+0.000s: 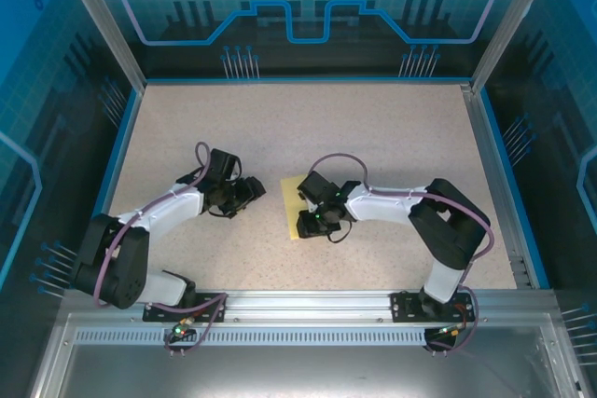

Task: Fold a paper plane with a square sheet of paper (pick it up from the middle)
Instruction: Rotate the square sheet of paper at the center of the table.

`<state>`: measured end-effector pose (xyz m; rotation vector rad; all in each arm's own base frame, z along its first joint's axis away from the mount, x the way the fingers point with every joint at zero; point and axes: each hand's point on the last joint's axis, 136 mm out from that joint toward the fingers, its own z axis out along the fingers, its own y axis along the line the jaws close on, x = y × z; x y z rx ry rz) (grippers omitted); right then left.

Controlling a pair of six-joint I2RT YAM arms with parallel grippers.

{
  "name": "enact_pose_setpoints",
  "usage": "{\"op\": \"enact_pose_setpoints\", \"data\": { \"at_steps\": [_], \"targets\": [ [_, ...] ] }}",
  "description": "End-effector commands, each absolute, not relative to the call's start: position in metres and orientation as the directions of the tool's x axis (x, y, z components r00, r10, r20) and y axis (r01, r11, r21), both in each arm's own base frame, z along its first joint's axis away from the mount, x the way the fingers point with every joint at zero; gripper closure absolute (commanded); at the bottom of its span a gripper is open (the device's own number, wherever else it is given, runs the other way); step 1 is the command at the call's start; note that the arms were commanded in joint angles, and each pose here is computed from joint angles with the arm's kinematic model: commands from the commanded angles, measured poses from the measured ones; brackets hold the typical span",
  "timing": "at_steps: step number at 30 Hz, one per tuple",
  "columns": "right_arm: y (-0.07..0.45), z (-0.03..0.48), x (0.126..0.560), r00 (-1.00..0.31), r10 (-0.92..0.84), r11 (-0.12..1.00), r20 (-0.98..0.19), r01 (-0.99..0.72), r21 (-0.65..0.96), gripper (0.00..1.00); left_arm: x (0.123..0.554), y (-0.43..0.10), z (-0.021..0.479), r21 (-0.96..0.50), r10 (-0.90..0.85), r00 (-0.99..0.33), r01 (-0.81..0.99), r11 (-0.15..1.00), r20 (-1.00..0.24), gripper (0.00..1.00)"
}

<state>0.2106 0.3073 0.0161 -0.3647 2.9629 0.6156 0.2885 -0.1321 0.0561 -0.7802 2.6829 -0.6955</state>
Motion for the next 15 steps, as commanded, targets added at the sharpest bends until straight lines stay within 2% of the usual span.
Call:
{"op": "enact_pose_setpoints", "data": {
  "at_steps": [1,10,15],
  "targets": [
    [0.323,0.012,0.212,-0.972,-0.205,0.883,-0.119,-0.236,0.405,0.74,0.277,-0.126,0.055,-0.501,-0.583,-0.808,-0.47,0.727,-0.088,0.3],
    [0.361,0.016,0.218,-0.979,-0.184,0.838,-0.082,-0.2,0.507,0.74,0.266,-0.125,0.059,-0.51,-0.589,-0.804,-0.476,0.717,-0.077,0.25],
    [0.355,0.051,0.242,-0.962,-0.175,0.851,-0.21,-0.255,0.459,0.72,0.261,-0.133,0.059,-0.537,-0.565,-0.824,-0.455,0.711,-0.049,0.23]
  ]
}}
